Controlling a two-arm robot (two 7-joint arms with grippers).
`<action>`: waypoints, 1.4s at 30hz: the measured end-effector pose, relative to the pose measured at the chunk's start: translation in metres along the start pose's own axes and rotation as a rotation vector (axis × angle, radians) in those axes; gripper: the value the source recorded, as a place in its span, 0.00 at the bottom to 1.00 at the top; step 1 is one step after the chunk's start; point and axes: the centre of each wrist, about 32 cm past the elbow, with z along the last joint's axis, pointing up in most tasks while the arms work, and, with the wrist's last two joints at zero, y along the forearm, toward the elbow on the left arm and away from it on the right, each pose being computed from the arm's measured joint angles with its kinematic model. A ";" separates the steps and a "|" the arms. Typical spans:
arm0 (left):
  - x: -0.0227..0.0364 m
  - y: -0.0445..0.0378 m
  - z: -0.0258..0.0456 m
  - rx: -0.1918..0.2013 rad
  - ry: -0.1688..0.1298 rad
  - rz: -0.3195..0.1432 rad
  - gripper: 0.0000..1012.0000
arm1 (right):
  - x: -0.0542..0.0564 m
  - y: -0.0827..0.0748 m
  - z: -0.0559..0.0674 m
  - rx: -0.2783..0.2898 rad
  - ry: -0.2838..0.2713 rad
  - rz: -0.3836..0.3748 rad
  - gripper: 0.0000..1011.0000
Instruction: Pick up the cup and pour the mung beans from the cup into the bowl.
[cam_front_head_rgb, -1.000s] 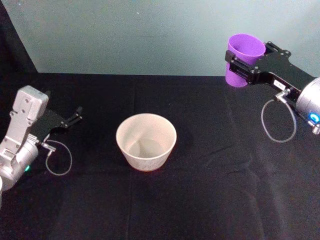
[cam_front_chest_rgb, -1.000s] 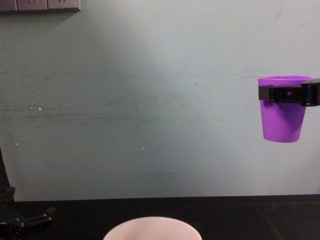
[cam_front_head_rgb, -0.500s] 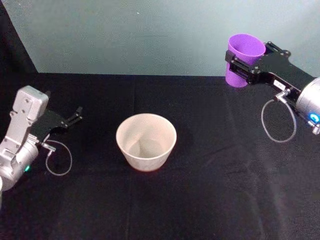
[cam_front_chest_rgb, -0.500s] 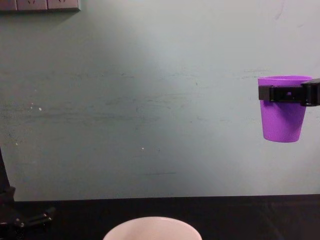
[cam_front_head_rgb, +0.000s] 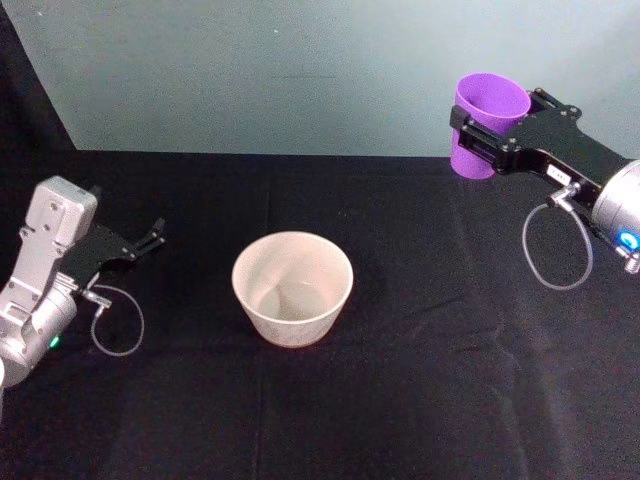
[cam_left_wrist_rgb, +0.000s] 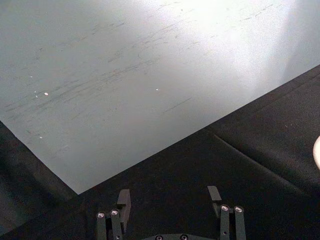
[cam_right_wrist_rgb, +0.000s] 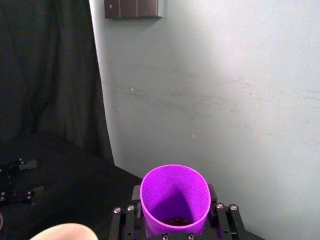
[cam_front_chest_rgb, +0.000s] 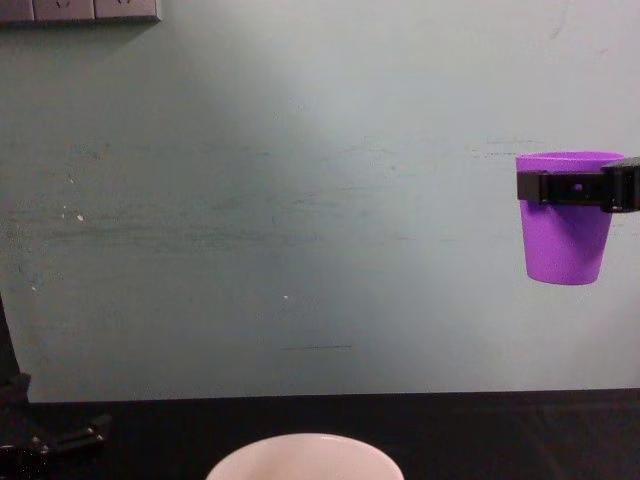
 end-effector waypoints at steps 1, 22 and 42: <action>0.0000 0.0000 0.0000 0.000 0.000 0.000 0.99 | 0.000 0.000 0.000 0.000 0.000 0.000 0.72; 0.0000 0.0000 0.0000 0.000 0.000 0.000 0.99 | 0.000 0.000 0.000 0.000 0.000 0.000 0.72; 0.0000 0.0000 0.0000 0.000 0.000 0.000 0.99 | 0.000 0.000 0.000 0.000 0.000 0.000 0.72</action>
